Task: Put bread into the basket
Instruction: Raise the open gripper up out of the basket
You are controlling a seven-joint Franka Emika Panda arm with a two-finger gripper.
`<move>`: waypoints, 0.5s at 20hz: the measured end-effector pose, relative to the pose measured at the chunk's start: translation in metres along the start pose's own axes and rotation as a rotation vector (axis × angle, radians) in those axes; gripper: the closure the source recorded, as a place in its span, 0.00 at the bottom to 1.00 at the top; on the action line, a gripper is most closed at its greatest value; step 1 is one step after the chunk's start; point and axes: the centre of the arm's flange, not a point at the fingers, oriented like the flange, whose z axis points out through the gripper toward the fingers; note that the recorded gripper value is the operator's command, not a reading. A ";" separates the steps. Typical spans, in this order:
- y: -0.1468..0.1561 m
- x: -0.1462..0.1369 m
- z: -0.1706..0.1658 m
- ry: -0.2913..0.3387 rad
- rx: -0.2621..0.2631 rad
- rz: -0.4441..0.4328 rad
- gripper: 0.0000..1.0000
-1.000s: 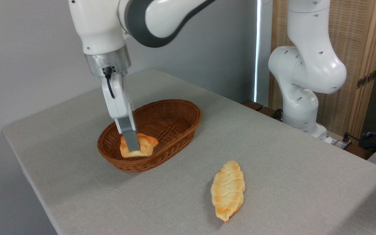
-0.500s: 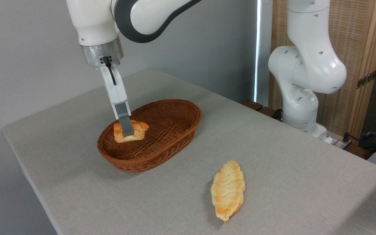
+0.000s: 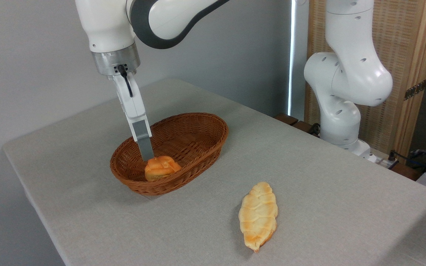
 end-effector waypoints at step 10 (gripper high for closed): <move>-0.051 -0.084 -0.075 0.002 0.025 -0.191 0.00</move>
